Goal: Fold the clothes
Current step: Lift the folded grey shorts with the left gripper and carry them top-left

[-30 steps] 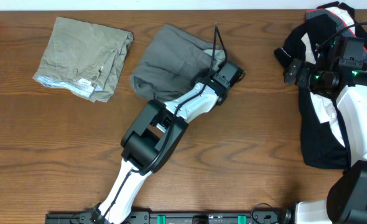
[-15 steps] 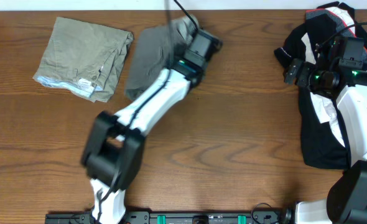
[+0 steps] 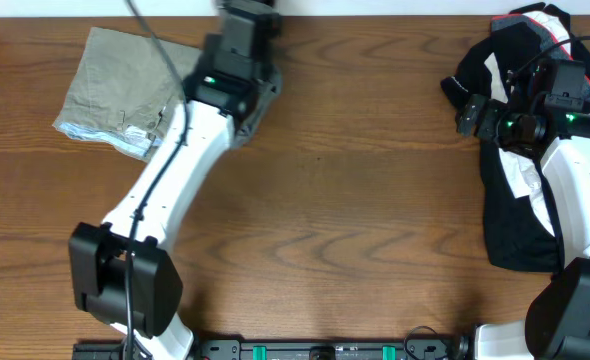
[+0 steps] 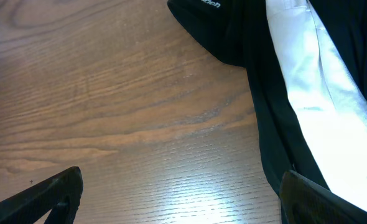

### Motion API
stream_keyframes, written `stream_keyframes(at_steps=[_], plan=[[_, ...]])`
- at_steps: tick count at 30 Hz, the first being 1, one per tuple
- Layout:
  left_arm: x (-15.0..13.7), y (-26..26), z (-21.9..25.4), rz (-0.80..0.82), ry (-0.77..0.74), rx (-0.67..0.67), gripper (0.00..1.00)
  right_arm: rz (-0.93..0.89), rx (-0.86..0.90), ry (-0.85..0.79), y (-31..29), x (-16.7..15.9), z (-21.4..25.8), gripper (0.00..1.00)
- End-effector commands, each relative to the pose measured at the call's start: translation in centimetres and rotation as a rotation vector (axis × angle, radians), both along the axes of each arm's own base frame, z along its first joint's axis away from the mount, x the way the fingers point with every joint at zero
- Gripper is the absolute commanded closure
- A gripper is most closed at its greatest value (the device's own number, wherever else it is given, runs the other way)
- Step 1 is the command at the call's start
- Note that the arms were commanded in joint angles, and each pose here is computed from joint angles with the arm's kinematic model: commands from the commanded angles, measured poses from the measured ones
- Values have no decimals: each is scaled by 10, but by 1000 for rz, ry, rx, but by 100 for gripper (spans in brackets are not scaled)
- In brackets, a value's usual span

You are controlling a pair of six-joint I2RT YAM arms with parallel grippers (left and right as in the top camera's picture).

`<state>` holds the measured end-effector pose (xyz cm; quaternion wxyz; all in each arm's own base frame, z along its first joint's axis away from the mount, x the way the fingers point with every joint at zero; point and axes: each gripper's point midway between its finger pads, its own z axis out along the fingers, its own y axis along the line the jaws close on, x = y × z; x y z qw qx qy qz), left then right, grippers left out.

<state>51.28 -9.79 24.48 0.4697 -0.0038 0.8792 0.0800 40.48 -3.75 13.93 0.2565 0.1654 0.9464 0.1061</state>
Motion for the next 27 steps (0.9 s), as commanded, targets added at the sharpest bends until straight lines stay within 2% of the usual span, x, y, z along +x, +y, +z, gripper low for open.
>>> stream_keyframes(at_steps=[1,7,12,19,27], plan=[[7,20,25,70,-76,-193,94,14,-6,8,0,-1,-4,1],[30,55,51,154,-208,-509,94,14,-5,9,0,-2,-4,1],[42,102,75,302,-347,-786,94,14,-5,9,0,-2,-4,1],[45,174,107,442,-547,-980,94,14,-6,9,0,-2,-4,1],[67,197,111,376,-632,-1140,95,21,9,14,3,-3,-5,1]])
